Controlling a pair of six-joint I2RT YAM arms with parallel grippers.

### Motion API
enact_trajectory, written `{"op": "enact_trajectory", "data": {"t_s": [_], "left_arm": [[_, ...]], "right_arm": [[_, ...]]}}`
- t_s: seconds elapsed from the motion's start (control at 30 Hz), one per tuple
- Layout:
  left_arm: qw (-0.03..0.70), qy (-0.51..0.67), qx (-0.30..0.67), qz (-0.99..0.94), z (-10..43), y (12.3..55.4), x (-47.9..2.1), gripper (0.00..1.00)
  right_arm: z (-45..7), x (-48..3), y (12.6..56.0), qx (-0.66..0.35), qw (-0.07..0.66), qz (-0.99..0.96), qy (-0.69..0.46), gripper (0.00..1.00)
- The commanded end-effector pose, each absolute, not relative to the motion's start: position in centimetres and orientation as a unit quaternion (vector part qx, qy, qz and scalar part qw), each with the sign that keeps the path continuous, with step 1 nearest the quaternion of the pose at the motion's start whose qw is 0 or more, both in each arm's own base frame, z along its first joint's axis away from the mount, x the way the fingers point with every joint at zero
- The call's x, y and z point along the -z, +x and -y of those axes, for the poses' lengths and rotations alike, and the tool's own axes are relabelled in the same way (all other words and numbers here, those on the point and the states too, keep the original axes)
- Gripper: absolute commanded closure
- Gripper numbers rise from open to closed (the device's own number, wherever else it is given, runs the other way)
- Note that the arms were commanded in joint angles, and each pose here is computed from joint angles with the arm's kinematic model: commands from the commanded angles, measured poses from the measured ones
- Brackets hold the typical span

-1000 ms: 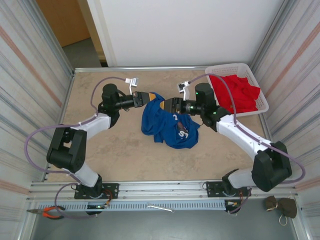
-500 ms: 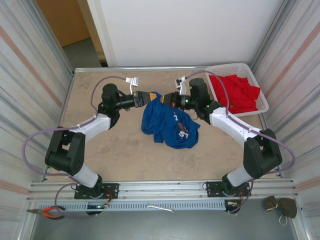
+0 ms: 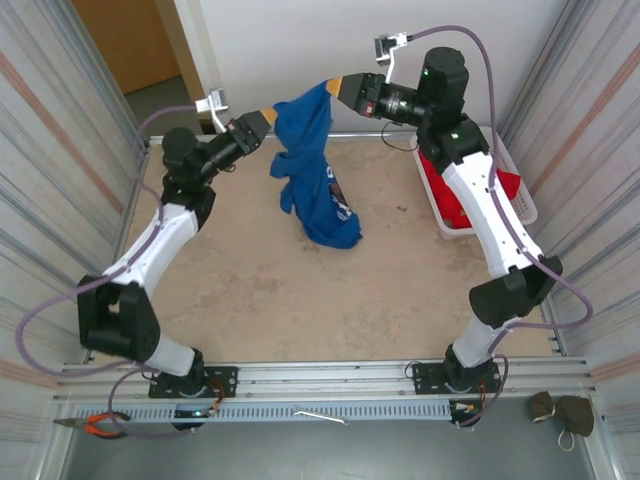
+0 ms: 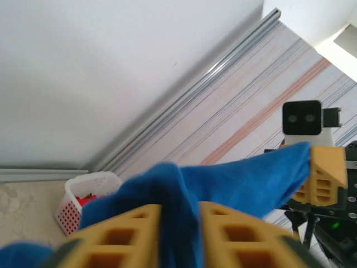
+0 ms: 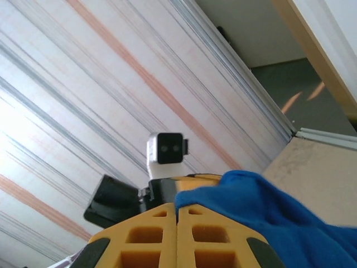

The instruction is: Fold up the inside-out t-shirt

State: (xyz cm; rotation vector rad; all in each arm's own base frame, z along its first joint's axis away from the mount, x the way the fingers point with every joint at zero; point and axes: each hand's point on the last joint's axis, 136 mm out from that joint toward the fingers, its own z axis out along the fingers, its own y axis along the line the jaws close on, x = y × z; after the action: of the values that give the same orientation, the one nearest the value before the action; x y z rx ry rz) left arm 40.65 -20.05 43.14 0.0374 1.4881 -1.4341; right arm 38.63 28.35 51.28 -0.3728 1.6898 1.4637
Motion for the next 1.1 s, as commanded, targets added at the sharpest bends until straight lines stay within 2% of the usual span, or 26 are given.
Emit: {"op": "enact_trajectory", "data": {"t_s": [0.0, 0.07, 0.23, 0.33, 0.37, 0.4, 0.43, 0.5, 0.57, 0.7, 0.9, 1.07], "left_arm": [[0.503, -0.037, 0.554, -0.662, 18.8, 39.9, -37.8, 0.41], [0.487, -0.057, 0.528, -0.693, 18.2, 38.2, -33.9, 0.30], [0.425, -0.103, 0.481, -0.760, 16.9, 34.3, -24.3, 0.28], [0.394, -0.109, 0.467, -0.784, 16.9, 32.2, -20.6, 0.28], [0.390, -0.113, 0.463, -0.788, 16.7, 31.9, -20.0, 0.28], [0.389, -0.114, 0.460, -0.790, 16.5, 31.7, -19.5, 0.27], [0.388, -0.112, 0.456, -0.793, 16.3, 31.5, -19.4, 0.27], [0.388, -0.108, 0.445, -0.800, 15.9, 31.3, -19.3, 0.27], [0.387, -0.100, 0.434, -0.807, 15.9, 31.2, -19.6, 0.27], [0.378, -0.059, 0.387, -0.839, 16.4, 30.5, -19.1, 0.26], [0.331, 0.050, 0.275, -0.901, 19.4, 27.2, -15.4, 0.27], [0.293, 0.107, 0.237, -0.920, 21.8, 25.5, -12.0, 0.27]], "right_arm": [[-28.0, -47.8, 36.8, -0.574, 0.413, -0.688, -0.163, 1.00], [-28.1, -42.4, 35.6, -0.561, 0.394, -0.713, -0.150, 1.00], [-30.0, -26.3, 31.7, -0.511, 0.315, -0.793, -0.107, 1.00], [-32.9, -20.0, 28.6, -0.497, 0.254, -0.821, -0.119, 1.00], [-34.4, -18.9, 27.1, -0.498, 0.227, -0.826, -0.139, 0.85], [-35.7, -17.7, 25.7, -0.486, 0.205, -0.834, -0.163, 0.62], [-36.7, -17.1, 24.5, -0.474, 0.193, -0.839, -0.186, 0.52], [-36.9, -17.3, 24.1, -0.460, 0.194, -0.842, -0.203, 0.41], [-35.4, -18.5, 25.5, -0.447, 0.222, -0.846, -0.190, 0.37], [-31.2, -18.8, 28.8, -0.415, 0.246, -0.863, -0.151, 0.37], [-27.1, -13.5, 31.7, -0.355, 0.213, -0.904, -0.110, 0.37], [-27.1, -9.9, 34.2, -0.356, 0.180, -0.912, -0.092, 0.37]]}}
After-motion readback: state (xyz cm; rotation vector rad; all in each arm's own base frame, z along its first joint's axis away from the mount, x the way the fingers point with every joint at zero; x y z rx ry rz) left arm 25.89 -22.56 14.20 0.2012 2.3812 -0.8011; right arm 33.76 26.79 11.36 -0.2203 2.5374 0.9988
